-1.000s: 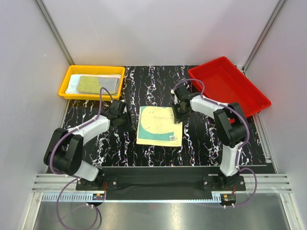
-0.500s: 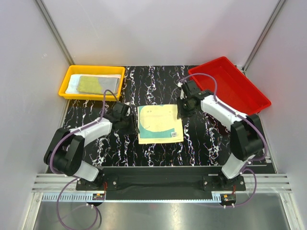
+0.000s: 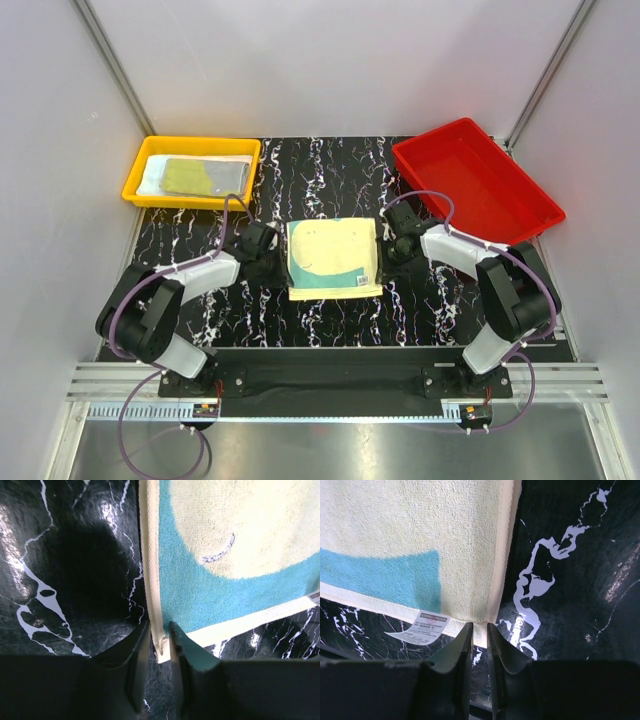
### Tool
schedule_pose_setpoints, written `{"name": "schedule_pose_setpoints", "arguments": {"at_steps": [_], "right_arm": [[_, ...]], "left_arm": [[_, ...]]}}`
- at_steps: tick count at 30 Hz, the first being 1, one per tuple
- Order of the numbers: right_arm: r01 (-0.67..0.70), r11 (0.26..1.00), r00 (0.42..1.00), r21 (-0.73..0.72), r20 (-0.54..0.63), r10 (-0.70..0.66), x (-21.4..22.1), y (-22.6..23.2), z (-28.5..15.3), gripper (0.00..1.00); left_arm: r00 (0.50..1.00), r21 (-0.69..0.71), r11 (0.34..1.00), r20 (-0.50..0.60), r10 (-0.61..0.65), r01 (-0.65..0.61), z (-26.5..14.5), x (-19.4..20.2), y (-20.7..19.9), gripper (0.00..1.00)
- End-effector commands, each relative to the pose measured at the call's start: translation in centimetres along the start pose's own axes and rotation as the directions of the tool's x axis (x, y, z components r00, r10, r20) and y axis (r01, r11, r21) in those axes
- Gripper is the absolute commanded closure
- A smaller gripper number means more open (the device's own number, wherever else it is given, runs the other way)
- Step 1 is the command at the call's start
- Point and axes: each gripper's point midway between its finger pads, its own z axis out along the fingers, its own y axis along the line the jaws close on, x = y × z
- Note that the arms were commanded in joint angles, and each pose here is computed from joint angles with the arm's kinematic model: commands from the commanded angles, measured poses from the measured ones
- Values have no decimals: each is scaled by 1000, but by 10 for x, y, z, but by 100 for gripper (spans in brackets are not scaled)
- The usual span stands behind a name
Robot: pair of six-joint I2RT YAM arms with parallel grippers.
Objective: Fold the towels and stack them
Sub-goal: Fold the towel
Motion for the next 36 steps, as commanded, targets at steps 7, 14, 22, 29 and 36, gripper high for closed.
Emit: {"name": "schedule_pose_setpoints", "arguments": {"at_steps": [7,14,22,29,36], "right_arm": [[-30,999,998,-44,46,32,-5,6,2,78],[-31,999,997,-21,65,32,-6,3,-3,72],[-41,999,998,-31,45,42,-2,4,1,76],[-48,998,998,-46,43,50,-2,6,3,80],[-60,996,996,-69,55,64,-2,12,-3,76]], "left_arm": [[999,-56,998,45,13,-10,4,-9,10,87],[998,-53,998,62,28,-24,-4,-16,5,100],[997,-45,999,76,27,-23,-12,-20,0,100],[998,-4,1000,65,22,-22,-13,-20,-10,100],[997,-41,999,67,26,-23,-17,-23,-6,81]]}}
